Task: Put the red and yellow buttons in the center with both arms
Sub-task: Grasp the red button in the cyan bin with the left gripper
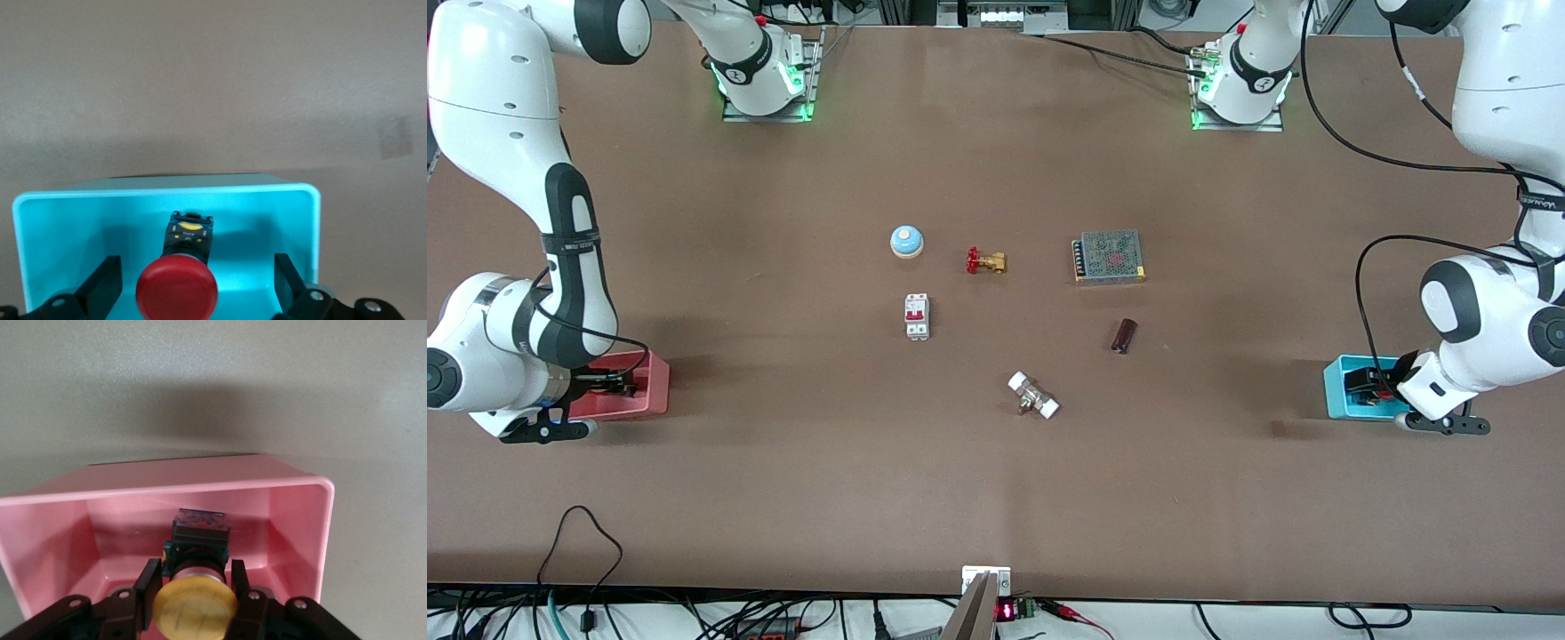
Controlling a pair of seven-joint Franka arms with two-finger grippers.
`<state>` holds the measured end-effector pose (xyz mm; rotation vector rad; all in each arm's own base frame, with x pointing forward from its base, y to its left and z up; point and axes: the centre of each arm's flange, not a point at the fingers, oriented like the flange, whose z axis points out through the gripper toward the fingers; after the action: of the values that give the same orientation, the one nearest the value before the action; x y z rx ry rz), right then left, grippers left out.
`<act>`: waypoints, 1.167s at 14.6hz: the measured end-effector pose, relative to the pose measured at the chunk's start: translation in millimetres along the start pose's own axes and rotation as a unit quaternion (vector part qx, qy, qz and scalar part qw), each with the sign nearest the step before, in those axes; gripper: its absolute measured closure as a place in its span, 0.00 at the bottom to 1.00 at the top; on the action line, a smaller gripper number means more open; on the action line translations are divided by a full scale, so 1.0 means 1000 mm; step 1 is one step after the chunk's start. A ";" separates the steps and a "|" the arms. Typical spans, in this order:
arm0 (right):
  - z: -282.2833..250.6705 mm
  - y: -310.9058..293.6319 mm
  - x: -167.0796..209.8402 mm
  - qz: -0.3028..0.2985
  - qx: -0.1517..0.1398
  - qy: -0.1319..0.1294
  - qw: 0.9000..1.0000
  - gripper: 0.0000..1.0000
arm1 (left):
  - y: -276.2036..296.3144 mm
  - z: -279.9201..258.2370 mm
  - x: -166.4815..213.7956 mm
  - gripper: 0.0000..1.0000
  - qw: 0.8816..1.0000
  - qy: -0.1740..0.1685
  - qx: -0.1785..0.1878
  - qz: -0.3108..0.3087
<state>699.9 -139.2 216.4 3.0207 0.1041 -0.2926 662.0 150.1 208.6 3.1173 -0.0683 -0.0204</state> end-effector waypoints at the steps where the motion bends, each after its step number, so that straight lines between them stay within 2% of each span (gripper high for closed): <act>1: 0.000 0.000 0.000 0.000 0.000 0.000 1.000 0.53 | -0.002 0.003 -0.001 0.00 1.000 -0.001 0.000 -0.002; 3: -0.002 0.000 0.001 0.000 0.000 0.002 1.000 0.59 | -0.006 0.004 -0.002 0.02 1.000 -0.001 0.000 -0.005; 5: -0.005 0.000 0.002 -0.001 -0.001 0.005 1.000 0.59 | -0.007 0.004 -0.002 0.19 1.000 0.001 0.000 -0.005; 6: -0.008 0.000 0.003 -0.001 -0.002 0.008 1.000 0.59 | -0.007 0.003 -0.001 0.19 1.000 0.001 0.000 -0.007; 7: -0.011 0.000 0.004 -0.001 -0.002 0.011 1.000 0.59 | -0.007 0.003 -0.001 0.24 1.000 0.001 0.000 -0.009; 11: -0.043 -0.001 0.003 -0.002 0.000 0.022 1.000 0.59 | -0.007 -0.001 0.001 0.64 1.000 0.005 0.001 -0.011; 14: -0.083 -0.005 -0.009 -0.003 0.009 0.014 1.000 0.59 | -0.006 -0.020 0.011 0.63 1.000 -0.006 -0.005 -0.008; 17: -0.121 -0.029 -0.016 -0.001 0.019 0.017 1.000 0.59 | -0.005 -0.063 0.026 0.63 1.000 -0.023 -0.013 -0.003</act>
<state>704.9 -98.3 334.7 3.0636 0.1047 -0.2470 689.3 155.4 271.5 3.0913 -0.0582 -0.0915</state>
